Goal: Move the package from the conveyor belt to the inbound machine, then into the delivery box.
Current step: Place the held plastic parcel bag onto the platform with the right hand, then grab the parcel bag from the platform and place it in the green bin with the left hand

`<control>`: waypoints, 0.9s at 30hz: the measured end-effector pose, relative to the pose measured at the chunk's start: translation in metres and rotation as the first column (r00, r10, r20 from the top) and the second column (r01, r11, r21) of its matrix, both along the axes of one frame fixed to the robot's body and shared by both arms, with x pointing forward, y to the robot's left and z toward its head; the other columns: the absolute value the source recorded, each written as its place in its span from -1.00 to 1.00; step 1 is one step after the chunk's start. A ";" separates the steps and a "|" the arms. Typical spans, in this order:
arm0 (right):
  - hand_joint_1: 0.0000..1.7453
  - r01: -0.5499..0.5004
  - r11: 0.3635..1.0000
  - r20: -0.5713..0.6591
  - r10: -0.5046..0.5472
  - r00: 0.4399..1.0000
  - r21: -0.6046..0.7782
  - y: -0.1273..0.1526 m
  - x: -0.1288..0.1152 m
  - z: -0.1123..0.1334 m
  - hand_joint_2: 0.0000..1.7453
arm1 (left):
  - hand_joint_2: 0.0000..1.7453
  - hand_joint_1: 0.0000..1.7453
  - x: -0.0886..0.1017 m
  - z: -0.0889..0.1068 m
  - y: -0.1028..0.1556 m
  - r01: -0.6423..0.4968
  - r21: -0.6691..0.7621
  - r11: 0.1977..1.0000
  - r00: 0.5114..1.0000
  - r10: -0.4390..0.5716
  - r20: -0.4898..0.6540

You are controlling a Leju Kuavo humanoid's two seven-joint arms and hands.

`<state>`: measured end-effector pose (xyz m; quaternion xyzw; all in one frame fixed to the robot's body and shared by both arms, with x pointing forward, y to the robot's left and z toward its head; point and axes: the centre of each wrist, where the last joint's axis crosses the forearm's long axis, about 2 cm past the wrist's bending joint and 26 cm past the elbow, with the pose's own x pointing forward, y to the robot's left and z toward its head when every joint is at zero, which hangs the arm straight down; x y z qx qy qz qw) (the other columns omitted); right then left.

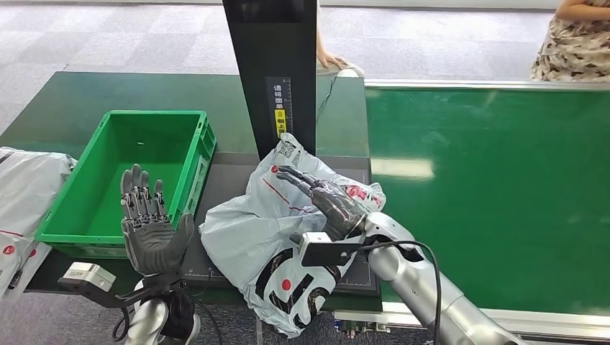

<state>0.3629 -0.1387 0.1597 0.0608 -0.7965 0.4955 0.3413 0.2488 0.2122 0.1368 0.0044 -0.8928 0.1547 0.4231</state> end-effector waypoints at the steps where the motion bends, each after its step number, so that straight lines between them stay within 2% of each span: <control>1: -1.00 0.004 0.999 -0.007 -0.004 1.000 0.045 -0.001 -0.001 0.001 1.00 | 1.00 -1.00 0.000 0.000 0.001 -0.001 0.002 1.000 1.000 0.001 0.002; 5: -1.00 0.051 0.966 -0.026 -0.046 0.999 0.254 -0.010 -0.003 0.008 1.00 | 1.00 -1.00 -0.002 0.001 0.003 -0.013 0.034 0.999 1.000 0.012 0.013; 9: -1.00 0.141 0.874 -0.079 -0.118 0.990 0.466 -0.028 -0.008 0.015 1.00 | 1.00 -1.00 -0.007 0.001 0.002 0.050 0.107 0.993 0.998 -0.053 0.021; 15: -1.00 0.285 0.755 -0.169 -0.230 0.958 0.590 -0.062 -0.022 0.001 1.00 | 1.00 -1.00 -0.009 -0.001 -0.002 0.286 0.205 0.936 0.958 -0.279 -0.063; 19: -1.00 0.326 0.726 -0.228 -0.234 0.945 0.605 -0.077 -0.035 -0.013 1.00 | 1.00 -1.00 -0.005 -0.007 -0.007 0.423 0.304 0.854 0.906 -0.384 -0.180; 22: -1.00 0.344 0.714 -0.262 -0.228 0.938 0.610 -0.082 -0.042 -0.019 1.00 | 1.00 -1.00 0.000 -0.012 -0.010 0.443 0.419 0.793 0.895 -0.366 -0.254; 27: -1.00 0.372 0.694 -0.300 -0.229 0.926 0.617 -0.085 -0.049 -0.024 1.00 | 1.00 -1.00 0.009 -0.015 -0.015 0.414 0.627 0.660 0.906 -0.233 -0.353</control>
